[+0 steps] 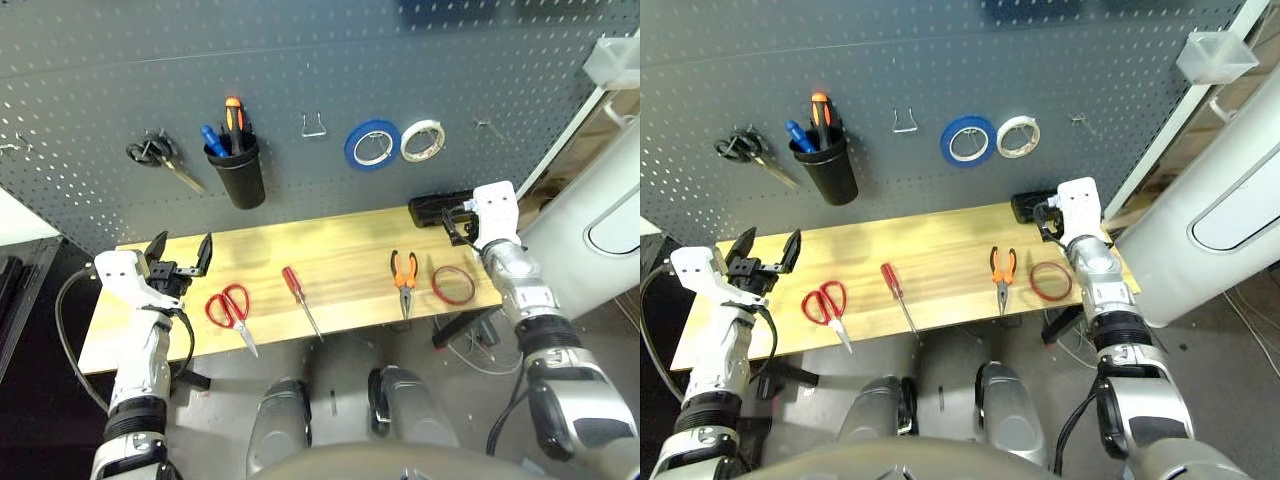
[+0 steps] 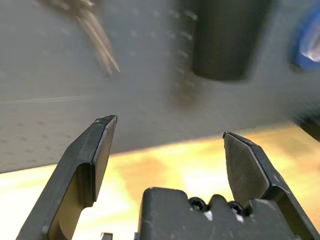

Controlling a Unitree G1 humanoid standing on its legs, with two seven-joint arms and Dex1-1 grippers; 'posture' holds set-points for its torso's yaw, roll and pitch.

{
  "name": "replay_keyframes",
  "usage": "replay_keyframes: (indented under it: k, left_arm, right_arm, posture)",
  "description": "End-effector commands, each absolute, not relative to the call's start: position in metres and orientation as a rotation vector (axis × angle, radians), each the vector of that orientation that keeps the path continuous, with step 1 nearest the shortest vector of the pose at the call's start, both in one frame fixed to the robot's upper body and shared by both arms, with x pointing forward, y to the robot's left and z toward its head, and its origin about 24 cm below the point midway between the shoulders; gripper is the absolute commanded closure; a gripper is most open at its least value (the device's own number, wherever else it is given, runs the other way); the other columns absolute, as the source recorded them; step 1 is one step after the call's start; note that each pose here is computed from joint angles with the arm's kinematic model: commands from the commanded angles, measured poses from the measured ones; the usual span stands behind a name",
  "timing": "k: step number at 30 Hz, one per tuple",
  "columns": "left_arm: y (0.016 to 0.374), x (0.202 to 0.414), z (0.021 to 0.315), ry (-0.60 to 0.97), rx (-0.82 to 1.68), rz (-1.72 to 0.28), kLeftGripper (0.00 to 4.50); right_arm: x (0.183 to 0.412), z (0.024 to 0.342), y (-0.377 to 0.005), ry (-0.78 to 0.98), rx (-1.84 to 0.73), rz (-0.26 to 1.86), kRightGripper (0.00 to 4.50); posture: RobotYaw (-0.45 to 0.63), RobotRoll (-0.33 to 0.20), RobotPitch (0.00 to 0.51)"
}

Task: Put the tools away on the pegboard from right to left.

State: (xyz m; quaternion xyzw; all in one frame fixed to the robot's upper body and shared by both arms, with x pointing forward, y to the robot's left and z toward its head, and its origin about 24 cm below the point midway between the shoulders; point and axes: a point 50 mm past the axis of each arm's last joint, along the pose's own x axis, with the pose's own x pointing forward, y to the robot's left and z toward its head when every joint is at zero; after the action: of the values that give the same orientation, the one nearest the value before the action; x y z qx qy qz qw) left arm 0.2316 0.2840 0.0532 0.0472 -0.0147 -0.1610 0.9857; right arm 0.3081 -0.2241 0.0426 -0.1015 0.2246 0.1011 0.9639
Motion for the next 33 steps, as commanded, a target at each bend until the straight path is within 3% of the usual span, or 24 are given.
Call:
replay_keyframes:
  k: [1, 7, 25, 29, 33]
  left_arm:
    - [0.268, 0.223, 0.057, 0.051, 0.079, -0.542, 0.03]
    - [0.257, 0.212, 0.065, 0.131, 0.071, -0.735, 0.03]
    - [0.265, 0.205, 0.059, 0.153, 0.060, -0.784, 0.03]
    - [0.265, 0.207, 0.057, 0.152, 0.065, -0.783, 0.00]
    - [0.262, 0.210, 0.058, 0.141, 0.069, -0.786, 0.00]
  right_arm:
    - [0.295, 0.041, -0.221, 0.635, -0.203, 0.287, 0.00]
    - [0.290, 0.036, -0.215, 0.820, -0.203, 0.342, 0.00]
    - [0.299, -0.007, -0.205, 1.008, -0.227, 0.327, 0.00]
    - [0.299, -0.015, -0.206, 1.021, -0.220, 0.299, 0.92]
    - [0.299, -0.021, -0.207, 1.030, -0.213, 0.289, 2.46]
  posture:
    - [-0.08, 0.000, 0.202]
    - [-0.07, 0.000, 0.221]
    - [0.01, 0.000, 0.233]
    - [0.01, 0.000, 0.226]
    - [0.02, 0.000, 0.213]
